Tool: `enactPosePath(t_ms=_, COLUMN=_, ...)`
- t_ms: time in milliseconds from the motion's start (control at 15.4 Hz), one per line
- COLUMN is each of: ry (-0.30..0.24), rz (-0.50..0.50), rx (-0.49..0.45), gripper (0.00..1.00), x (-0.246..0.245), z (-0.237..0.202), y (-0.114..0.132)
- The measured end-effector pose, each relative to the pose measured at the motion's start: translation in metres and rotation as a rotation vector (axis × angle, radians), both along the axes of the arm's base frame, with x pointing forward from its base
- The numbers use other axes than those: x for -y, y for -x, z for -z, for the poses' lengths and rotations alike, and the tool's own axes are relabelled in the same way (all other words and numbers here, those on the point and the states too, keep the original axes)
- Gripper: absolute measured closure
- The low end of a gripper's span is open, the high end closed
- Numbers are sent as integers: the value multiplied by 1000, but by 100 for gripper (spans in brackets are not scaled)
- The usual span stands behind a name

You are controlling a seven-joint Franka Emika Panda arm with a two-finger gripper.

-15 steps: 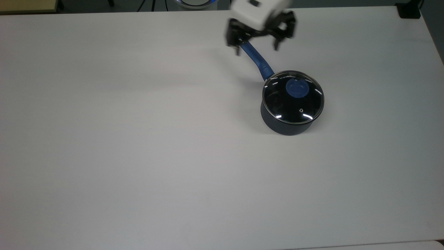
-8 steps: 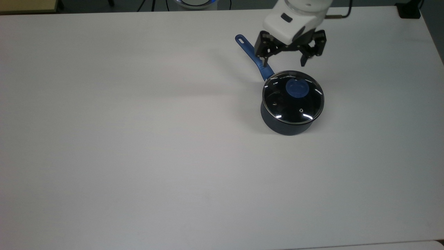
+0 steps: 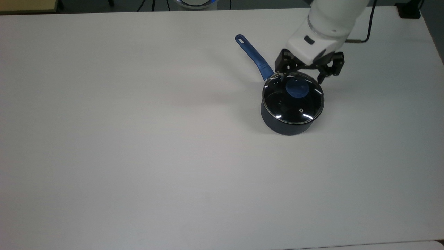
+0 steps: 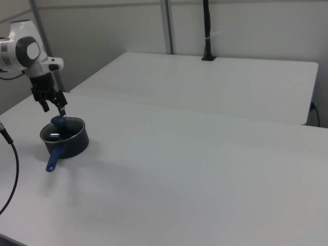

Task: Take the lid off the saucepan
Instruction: 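Lower the gripper and close it on the blue lid knob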

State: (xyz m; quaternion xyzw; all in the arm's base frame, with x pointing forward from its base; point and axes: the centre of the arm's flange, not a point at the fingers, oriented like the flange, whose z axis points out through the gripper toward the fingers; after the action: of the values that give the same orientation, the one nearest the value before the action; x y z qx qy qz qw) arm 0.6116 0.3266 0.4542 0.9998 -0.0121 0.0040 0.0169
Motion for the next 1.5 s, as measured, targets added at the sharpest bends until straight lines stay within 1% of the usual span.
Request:
enactPosePath(t_ms=325, ry=11, rz=4, rx=-1, gripper=0, x=-7, z=16, y=-11)
enactPosePath(t_ms=520, ry=16, rz=-33, rx=-2, gripper=0, x=-1, z=17, y=-14)
enactPosePath(t_ms=780, ry=20, rz=-54, rx=-3, gripper=0, x=8, z=18, y=-19)
enactPosePath(t_ms=1300, ry=36, rz=-73, rx=-32, gripper=0, x=3, z=40, y=-19)
enactPosePath(t_ms=1365, ry=36, rz=-74, rx=-33, gripper=4, x=3, z=40, y=-19)
enactPosePath(t_ms=1430, ry=36, rz=-74, rx=-32, gripper=11, x=3, z=40, y=-19)
enactPosePath(t_ms=1495, ry=36, rz=-74, rx=-33, gripper=11, x=3, z=40, y=-19)
